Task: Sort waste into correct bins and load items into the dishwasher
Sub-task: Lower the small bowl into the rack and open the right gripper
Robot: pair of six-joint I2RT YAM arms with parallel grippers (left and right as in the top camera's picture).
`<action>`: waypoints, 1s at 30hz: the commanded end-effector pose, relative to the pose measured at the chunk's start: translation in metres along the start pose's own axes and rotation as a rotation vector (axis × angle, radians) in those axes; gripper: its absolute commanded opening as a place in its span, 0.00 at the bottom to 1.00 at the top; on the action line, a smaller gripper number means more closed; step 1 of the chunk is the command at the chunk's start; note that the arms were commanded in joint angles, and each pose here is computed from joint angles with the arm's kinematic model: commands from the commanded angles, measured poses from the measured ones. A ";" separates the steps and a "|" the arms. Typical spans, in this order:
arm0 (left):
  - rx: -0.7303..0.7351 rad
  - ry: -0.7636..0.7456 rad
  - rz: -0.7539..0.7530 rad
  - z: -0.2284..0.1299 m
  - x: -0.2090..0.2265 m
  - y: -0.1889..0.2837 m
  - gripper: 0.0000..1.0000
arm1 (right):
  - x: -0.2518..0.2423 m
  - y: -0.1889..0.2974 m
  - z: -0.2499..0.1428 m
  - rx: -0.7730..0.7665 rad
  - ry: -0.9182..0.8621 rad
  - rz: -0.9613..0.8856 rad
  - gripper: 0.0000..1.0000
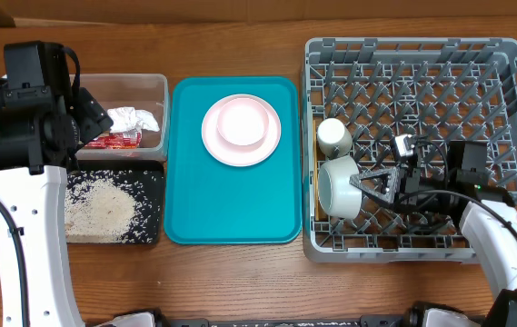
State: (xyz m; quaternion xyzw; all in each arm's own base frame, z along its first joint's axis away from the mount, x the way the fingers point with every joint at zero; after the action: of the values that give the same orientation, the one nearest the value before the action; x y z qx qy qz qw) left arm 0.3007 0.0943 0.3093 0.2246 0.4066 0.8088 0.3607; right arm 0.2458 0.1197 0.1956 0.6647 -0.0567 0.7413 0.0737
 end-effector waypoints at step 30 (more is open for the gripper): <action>-0.013 -0.004 -0.009 0.004 -0.001 0.004 1.00 | -0.019 0.003 0.004 -0.029 0.119 -0.059 0.36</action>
State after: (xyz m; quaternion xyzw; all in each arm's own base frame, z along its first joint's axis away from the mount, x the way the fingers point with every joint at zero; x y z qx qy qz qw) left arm 0.3007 0.0942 0.3093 0.2245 0.4067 0.8087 0.3608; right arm 0.2482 0.1186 0.1794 0.6246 -0.0417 0.7735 0.0991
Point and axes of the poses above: each gripper's point midway between its finger pads, its own y axis back along the fingers, its own x axis along the line the jaws close on, z = x × y, the point moved 1 cm from there along y, back along the fingers, and after that the axes turned 5 degrees about -y, right-handed, at the moved point
